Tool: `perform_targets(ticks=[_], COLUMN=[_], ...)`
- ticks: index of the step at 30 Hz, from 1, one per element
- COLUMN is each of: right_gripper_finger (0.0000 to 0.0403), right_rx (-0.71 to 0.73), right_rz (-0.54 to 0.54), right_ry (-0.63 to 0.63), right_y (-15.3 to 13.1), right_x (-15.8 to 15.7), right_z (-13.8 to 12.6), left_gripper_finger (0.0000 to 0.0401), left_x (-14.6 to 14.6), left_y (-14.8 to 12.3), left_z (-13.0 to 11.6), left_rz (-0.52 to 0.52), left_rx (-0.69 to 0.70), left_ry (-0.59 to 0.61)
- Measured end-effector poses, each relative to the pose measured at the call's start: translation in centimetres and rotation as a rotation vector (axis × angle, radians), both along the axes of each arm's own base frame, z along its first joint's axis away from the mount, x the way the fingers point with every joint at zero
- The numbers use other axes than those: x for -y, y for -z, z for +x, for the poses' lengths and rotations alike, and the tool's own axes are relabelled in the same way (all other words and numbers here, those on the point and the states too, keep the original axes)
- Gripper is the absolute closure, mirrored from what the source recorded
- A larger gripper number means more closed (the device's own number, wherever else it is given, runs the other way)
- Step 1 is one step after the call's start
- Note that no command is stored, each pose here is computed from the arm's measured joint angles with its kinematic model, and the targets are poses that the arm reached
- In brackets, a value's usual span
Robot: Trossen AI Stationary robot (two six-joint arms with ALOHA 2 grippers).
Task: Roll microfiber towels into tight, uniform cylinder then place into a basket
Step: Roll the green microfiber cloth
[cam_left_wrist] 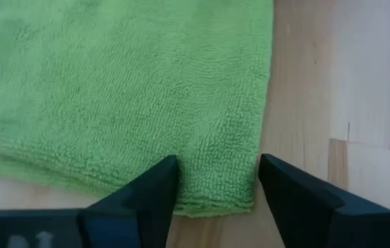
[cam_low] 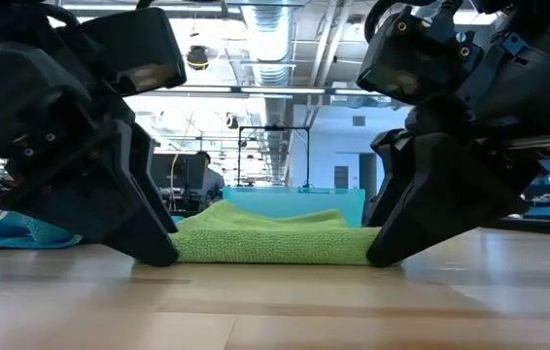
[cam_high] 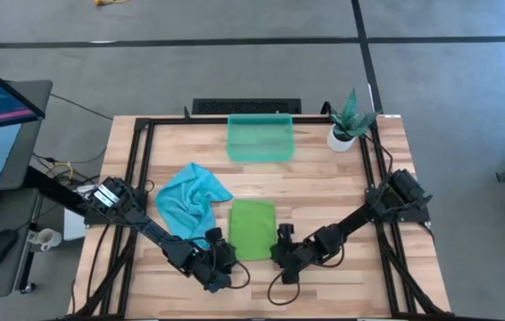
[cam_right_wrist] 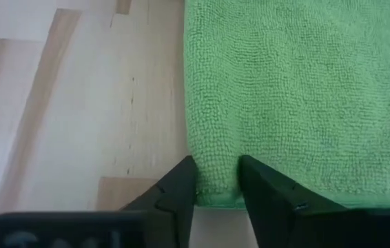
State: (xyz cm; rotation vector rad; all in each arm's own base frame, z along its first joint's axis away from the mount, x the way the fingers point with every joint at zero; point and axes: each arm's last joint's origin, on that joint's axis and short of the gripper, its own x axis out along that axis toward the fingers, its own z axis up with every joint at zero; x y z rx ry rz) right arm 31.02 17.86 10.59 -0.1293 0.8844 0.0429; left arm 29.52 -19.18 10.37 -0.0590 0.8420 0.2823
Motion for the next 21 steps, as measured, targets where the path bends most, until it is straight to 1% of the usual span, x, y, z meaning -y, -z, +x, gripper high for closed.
perform_targets(ticks=[3, 10, 11, 13, 15, 17, 21], right_gripper_finger=[0.0302, 0.0382, 0.039, 0.0392, 0.0384, 0.0378, 0.0388], right_rx=[-0.008, -0.024, -0.025, -0.031, -0.035, -0.046, -0.072], right_rz=[0.016, 0.052, 0.057, 0.084, 0.13, 0.19, 0.342], right_ry=[-0.011, -0.02, -0.025, -0.041, -0.058, -0.081, -0.143], right_y=[0.0, -0.1, -0.1, -0.1, -0.2, -0.2, -0.6], right_x=[-0.1, -0.1, -0.2, -0.4, -0.7, -1.0, -1.9], right_z=[0.0, -0.1, -0.1, -0.1, -0.1, -0.1, 0.0], left_gripper_finger=[0.0244, 0.0347, 0.0361, 0.0385, 0.0393, 0.0388, 0.0373], left_x=[0.0, -0.1, -0.1, 0.0, 0.3, 0.4, 1.0], left_y=[0.0, -0.4, -0.6, -1.1, -1.6, -1.9, -2.1], left_z=[0.0, 0.0, 0.0, 0.0, -0.1, -0.1, 0.0], left_rz=[-0.017, -0.049, -0.061, -0.105, -0.175, -0.255, -0.424], left_rx=[0.002, -0.015, -0.02, -0.03, -0.045, -0.059, -0.085], left_ry=[-0.008, 0.012, 0.023, 0.048, 0.076, 0.08, 0.086])
